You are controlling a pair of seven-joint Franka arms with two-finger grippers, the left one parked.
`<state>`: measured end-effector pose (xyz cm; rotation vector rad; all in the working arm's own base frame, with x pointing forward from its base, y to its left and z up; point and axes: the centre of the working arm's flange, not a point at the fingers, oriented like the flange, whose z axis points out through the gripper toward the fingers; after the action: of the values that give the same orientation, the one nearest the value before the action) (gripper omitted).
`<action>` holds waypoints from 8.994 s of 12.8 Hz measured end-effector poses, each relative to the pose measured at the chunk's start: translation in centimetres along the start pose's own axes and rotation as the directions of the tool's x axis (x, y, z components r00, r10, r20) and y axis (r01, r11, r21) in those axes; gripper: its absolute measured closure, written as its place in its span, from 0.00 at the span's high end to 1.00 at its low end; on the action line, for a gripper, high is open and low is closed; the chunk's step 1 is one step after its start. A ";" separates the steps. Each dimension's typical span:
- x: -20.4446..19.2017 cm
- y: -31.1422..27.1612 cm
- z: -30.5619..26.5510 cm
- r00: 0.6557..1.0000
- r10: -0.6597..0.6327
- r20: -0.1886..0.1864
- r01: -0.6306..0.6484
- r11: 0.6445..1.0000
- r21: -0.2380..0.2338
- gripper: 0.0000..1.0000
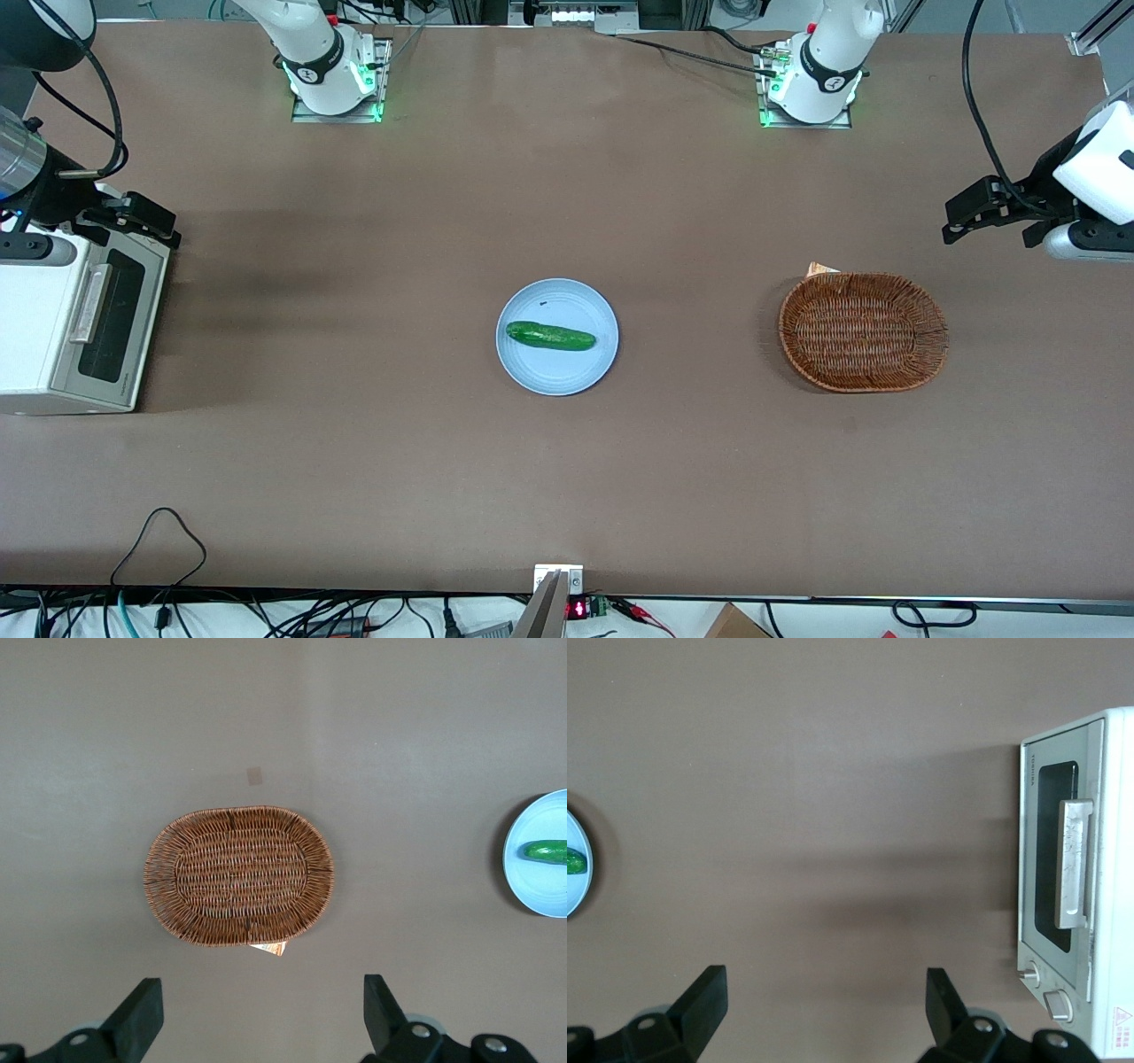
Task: Open oven door with right arm only
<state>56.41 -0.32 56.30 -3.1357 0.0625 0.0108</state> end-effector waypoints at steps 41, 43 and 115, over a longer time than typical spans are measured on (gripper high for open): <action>0.1 -0.3 1.8 0.998 -0.005 0.069 0.005 1.000 -0.002 0.20; 0.0 -0.3 1.8 0.997 -0.005 0.072 0.005 1.000 -0.002 0.03; 6.6 0.8 30.6 0.969 0.236 -0.070 -0.186 0.512 -0.838 0.01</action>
<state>62.71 -1.25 25.62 -4.0794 0.6436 0.1852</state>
